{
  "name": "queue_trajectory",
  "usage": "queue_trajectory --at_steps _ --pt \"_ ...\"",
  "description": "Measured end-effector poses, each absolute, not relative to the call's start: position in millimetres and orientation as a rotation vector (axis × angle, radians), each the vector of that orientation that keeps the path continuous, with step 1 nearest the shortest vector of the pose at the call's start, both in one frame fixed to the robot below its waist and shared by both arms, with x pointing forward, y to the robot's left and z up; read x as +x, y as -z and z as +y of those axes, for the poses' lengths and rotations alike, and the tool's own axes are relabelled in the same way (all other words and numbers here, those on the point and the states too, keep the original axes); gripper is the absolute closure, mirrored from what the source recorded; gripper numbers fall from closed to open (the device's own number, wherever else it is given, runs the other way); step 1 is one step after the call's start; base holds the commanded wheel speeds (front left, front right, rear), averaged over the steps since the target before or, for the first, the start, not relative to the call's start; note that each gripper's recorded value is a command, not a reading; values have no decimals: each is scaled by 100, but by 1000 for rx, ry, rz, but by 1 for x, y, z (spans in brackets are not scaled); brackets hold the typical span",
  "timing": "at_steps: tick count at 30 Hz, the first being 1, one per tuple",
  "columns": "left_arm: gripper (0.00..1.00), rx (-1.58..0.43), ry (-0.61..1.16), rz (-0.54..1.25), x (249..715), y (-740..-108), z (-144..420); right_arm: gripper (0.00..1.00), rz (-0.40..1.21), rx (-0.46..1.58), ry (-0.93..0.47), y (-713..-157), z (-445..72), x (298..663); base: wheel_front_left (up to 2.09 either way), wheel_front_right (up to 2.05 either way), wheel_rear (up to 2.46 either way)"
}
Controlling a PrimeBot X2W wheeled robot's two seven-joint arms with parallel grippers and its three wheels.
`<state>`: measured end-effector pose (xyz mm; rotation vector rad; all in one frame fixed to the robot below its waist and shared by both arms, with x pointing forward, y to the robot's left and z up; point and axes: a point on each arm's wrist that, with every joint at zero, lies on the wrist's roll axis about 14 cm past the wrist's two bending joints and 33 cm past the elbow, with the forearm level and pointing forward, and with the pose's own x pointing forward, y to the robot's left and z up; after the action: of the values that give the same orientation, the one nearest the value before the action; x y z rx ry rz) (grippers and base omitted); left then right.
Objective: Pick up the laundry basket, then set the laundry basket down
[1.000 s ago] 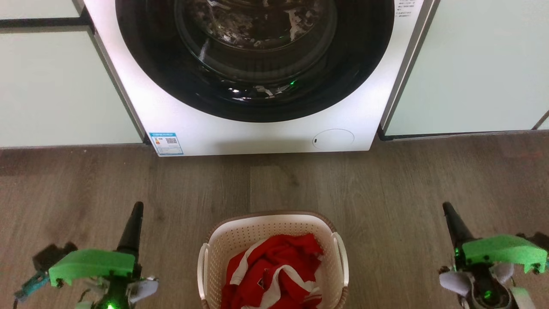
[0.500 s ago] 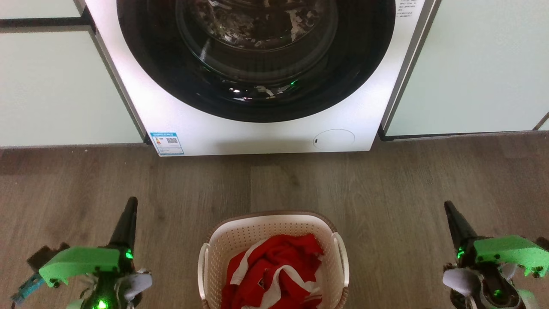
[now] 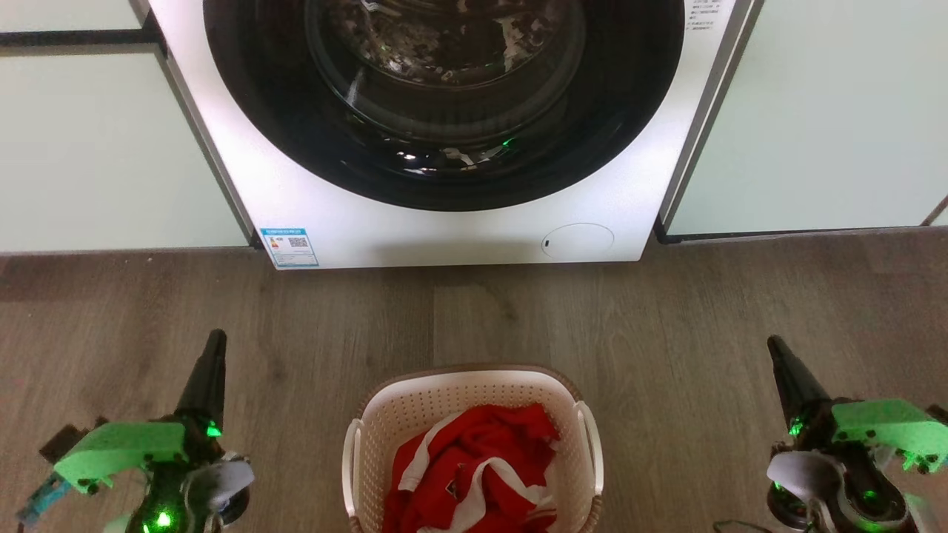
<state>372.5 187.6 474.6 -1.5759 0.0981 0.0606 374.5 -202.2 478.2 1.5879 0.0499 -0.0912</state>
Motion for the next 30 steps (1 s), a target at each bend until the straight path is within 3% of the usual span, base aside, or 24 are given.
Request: queue_trajectory --at_steps 30 --pt "100 -1579 -57 101 372 -475 187 100 50 1589 90 -478 -204 374 0 0 0"
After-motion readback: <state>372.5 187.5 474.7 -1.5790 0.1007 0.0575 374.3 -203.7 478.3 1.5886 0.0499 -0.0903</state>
